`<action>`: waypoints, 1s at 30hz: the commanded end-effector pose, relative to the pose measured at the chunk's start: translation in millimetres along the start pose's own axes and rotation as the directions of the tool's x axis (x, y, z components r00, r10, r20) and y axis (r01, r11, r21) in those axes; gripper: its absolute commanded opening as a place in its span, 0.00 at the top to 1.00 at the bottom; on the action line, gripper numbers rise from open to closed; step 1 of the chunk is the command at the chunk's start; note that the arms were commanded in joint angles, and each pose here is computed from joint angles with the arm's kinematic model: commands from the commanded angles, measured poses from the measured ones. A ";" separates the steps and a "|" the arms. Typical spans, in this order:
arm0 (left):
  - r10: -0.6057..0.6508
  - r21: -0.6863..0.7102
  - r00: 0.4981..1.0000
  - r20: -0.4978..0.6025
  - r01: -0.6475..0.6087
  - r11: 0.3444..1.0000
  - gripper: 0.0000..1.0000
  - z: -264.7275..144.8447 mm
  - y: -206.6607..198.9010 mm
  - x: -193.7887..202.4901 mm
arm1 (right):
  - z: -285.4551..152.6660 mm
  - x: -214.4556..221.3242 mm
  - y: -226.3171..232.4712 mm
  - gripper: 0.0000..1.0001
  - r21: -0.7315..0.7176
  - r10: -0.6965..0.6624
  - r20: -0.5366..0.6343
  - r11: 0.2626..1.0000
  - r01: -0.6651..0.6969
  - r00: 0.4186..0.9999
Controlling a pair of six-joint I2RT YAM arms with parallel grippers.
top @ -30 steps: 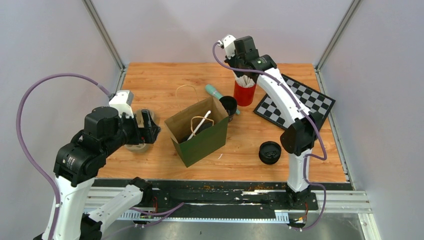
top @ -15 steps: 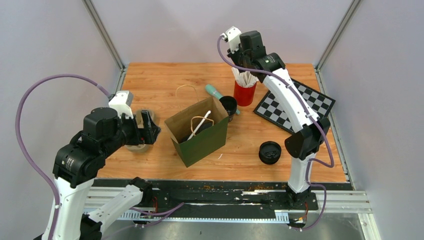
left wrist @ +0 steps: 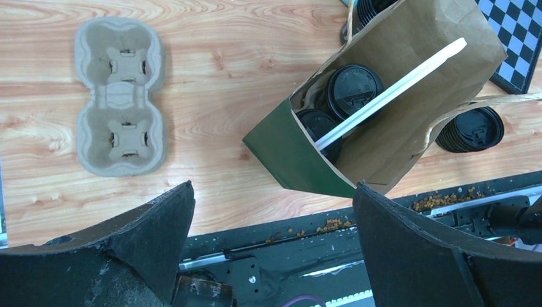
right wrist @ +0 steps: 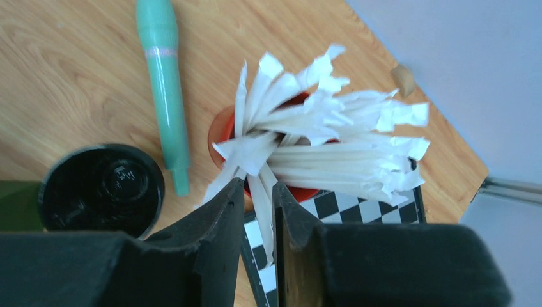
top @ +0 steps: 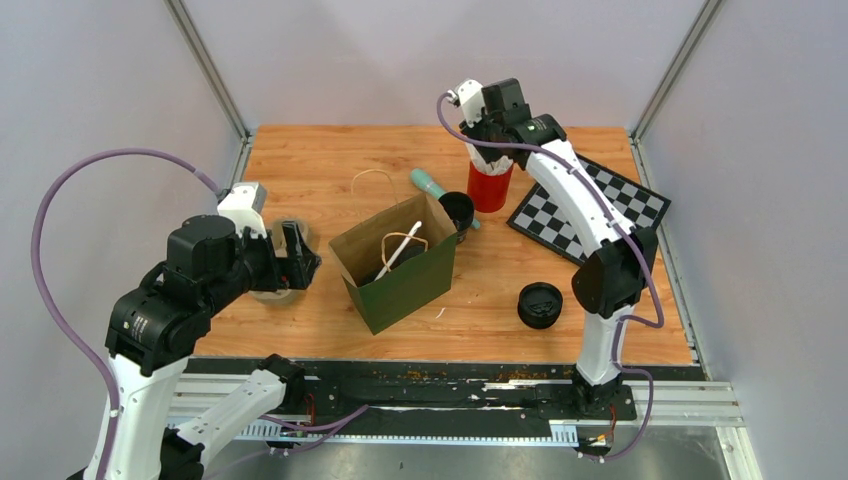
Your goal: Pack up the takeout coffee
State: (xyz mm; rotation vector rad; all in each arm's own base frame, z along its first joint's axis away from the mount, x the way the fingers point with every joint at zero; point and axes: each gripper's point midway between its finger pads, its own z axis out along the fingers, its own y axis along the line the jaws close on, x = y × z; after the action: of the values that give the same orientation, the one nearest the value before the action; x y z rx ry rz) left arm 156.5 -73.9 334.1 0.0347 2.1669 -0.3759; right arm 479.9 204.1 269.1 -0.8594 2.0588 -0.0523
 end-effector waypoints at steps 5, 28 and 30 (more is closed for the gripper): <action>0.010 -0.017 1.000 0.009 -0.009 1.000 0.00 -5.0 3.2 -3.0 | -28.5 16.3 -30.9 0.76 0.023 0.013 0.013 1.000 -0.014 1.000; 0.012 0.020 1.000 -0.010 -0.012 1.000 0.00 17.1 -8.4 -7.3 | -53.2 7.1 -13.9 0.73 -0.106 0.123 0.056 0.987 -0.116 0.991; 0.014 0.024 1.000 -0.013 -0.014 1.000 0.00 18.2 -9.0 -6.6 | -54.9 9.3 -12.2 0.73 -0.110 0.131 0.050 0.986 -0.125 0.990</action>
State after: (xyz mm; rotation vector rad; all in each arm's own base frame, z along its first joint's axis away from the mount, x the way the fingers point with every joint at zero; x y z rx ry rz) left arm 168.8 -81.6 327.8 0.0433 2.2021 -0.3724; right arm 455.6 167.9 262.8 -0.8190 2.1413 0.0868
